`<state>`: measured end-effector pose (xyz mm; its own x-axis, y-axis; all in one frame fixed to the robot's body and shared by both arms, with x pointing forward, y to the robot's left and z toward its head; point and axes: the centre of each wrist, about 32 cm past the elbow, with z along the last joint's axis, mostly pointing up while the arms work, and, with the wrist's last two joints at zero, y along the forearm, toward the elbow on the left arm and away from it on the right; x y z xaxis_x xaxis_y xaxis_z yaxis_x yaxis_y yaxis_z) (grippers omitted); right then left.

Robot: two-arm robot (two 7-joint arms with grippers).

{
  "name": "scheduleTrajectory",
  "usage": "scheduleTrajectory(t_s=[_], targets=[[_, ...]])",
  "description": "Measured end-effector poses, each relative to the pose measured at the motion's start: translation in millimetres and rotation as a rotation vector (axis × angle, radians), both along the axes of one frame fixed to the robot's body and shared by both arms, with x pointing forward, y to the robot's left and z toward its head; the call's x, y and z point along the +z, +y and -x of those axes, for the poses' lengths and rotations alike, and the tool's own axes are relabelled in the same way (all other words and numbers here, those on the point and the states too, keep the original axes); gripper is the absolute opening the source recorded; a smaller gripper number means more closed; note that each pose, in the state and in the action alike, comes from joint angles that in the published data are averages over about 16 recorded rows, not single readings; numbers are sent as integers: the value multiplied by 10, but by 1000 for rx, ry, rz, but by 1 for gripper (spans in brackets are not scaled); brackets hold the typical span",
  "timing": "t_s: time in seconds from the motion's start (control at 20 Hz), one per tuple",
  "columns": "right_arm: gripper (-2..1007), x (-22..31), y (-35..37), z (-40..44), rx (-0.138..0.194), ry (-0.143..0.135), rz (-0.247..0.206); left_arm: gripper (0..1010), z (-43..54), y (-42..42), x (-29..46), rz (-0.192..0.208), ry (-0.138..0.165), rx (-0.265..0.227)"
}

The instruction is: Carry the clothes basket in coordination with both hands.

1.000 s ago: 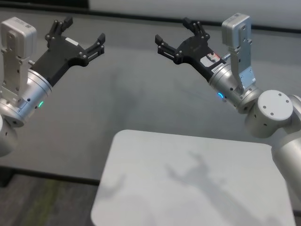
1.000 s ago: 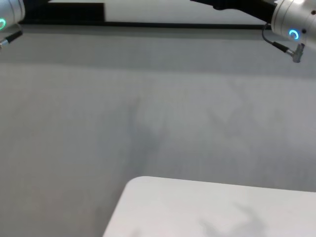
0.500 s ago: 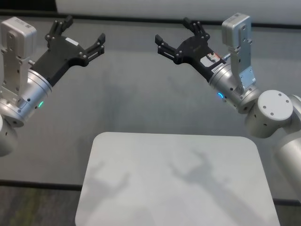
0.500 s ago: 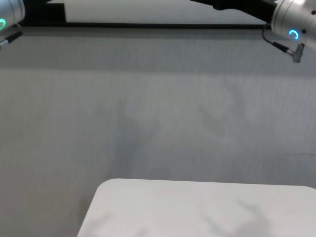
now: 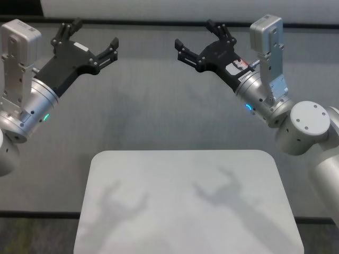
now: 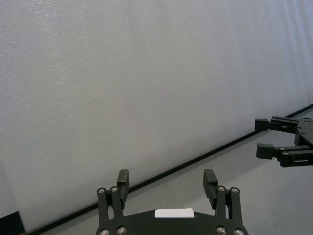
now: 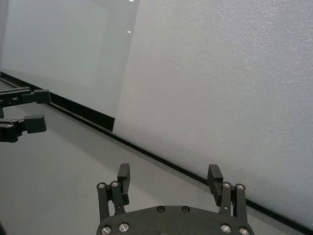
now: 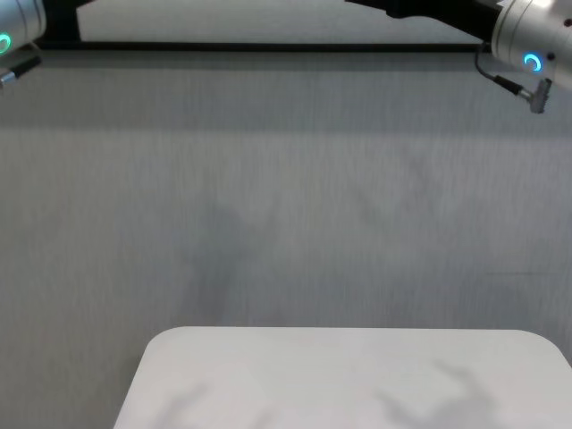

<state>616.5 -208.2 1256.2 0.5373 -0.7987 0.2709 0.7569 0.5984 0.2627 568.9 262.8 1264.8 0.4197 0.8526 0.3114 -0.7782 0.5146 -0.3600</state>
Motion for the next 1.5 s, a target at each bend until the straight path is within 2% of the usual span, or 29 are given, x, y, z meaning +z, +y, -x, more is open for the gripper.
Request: scheduleTrajectory(t_s=[1.15,1.35,1.5], targets=[[1005,1,0,1,-1,0,0,1002,1,-1,1,0,1,-1],[1005,13,-9,23,-6,10,-1,1002,22,-13,9,4,13,-19],[1005,31,-19,60,-10,27,-1,1002,54,-29,20,8,26,-45]])
